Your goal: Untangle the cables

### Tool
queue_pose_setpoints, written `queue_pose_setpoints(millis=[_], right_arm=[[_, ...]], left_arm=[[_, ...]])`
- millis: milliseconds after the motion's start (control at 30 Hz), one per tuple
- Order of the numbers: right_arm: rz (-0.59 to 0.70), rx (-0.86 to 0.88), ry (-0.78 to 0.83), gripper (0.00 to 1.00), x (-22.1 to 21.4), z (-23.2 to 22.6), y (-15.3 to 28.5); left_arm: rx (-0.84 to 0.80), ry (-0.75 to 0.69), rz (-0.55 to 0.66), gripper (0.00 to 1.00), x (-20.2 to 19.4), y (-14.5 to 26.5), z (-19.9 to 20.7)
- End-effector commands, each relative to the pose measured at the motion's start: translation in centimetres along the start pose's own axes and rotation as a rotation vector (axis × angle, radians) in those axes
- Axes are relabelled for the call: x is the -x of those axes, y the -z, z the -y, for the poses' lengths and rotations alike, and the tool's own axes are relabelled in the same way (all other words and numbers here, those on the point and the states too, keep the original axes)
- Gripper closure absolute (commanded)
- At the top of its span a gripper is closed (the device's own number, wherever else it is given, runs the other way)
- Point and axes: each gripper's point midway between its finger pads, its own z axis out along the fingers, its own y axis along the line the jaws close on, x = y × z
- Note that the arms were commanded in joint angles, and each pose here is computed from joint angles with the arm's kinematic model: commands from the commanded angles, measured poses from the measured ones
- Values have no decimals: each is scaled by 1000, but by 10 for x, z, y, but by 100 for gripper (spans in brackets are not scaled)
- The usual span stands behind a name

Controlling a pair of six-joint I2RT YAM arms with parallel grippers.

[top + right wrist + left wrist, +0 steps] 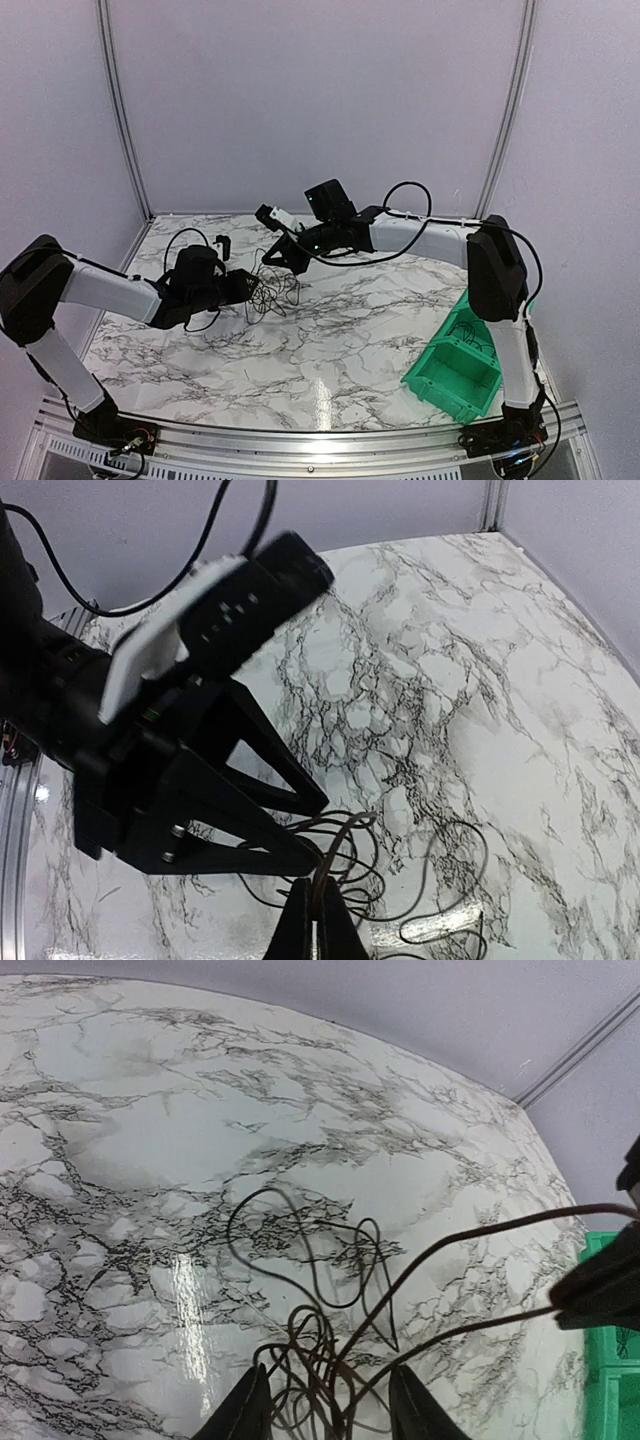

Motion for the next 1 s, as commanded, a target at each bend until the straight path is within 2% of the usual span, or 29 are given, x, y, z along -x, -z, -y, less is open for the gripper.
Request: queue_pose_setpoints(millis=[0,267,533,733,867,967], right_arm=[[-21,-15,42,100,1,-4,3],[-17,-2,48,100,4,-8,4],[-1,22,77,100,14,-25,13],[12,34,92,100,23,-33,20],[58,52,124,100,59,-43,41],[127,21,199,100,111,-52,75]], left_arm=[[-130,-25,71,55,27,27,29],[-136,-52,80,55,35,18,35],[-60,-2,102,71,42,-16,27],[-29,23,103,76,32,-34,14],[12,54,65,76,12,-51,-5],[40,75,33,76,-6,-56,-18]])
